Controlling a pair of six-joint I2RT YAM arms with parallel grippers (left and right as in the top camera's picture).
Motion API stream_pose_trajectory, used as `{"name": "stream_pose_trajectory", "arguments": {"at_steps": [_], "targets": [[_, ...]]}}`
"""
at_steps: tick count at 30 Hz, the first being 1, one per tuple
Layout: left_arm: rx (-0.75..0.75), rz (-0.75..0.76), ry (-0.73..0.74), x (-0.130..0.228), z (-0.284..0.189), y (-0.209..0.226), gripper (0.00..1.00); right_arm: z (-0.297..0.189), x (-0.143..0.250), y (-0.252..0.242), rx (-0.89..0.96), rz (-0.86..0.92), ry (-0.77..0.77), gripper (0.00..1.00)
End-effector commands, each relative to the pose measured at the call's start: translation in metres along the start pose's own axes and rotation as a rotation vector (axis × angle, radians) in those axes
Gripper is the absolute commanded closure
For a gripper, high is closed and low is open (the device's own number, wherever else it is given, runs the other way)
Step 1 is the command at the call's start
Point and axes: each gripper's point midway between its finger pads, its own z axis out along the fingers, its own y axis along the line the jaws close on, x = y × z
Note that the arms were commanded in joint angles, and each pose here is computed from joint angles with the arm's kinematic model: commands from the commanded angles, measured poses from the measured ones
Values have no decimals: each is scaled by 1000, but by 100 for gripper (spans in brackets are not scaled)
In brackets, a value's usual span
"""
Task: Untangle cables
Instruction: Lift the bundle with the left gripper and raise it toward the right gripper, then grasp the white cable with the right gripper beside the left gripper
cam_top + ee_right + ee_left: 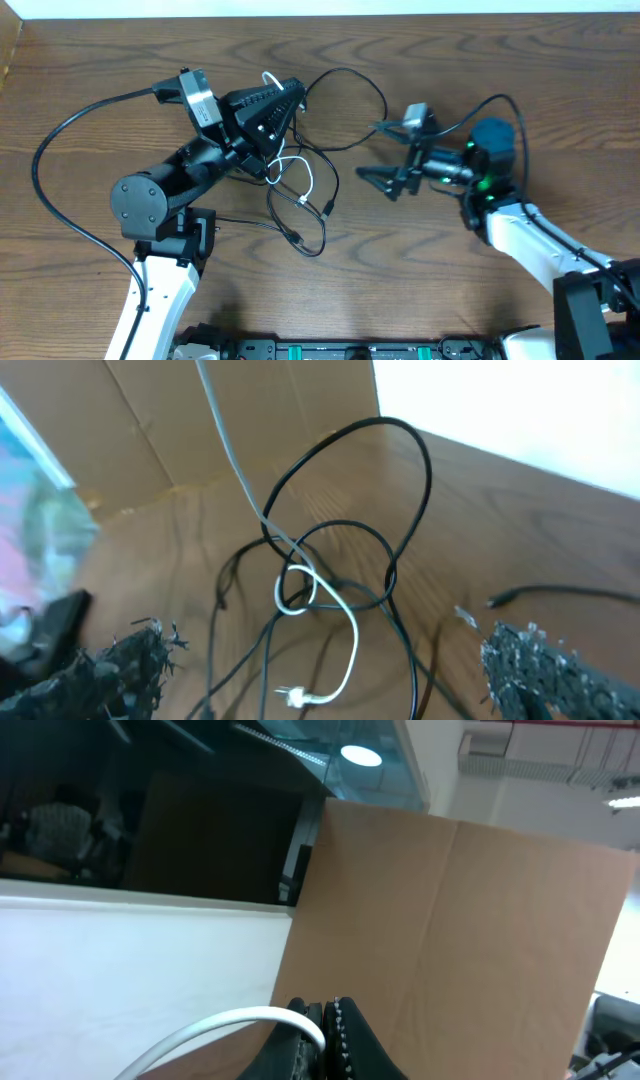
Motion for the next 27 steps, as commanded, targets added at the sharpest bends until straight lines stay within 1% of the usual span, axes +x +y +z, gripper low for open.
{"name": "stream_pose_trajectory", "arguments": {"at_steps": [1,3,9,21,24,27], "targets": [[26,-51,-28,-10,0,-10,92,15,0,-1,71,-161,9,1],[52,-74,-34,-11,2,-17,92,27,3,13,50,-242,22,1],[130,-104,-13,-1,13,-40,92,43,6,24,73,-329,36,1],[244,-138,33,23,29,-74,92,52,-2,39,41,-375,-1,1],[260,-126,47,33,35,-77,92,54,-5,44,31,-389,-15,1],[247,-150,48,39,41,-73,92,56,-8,50,17,-401,-29,1]]}}
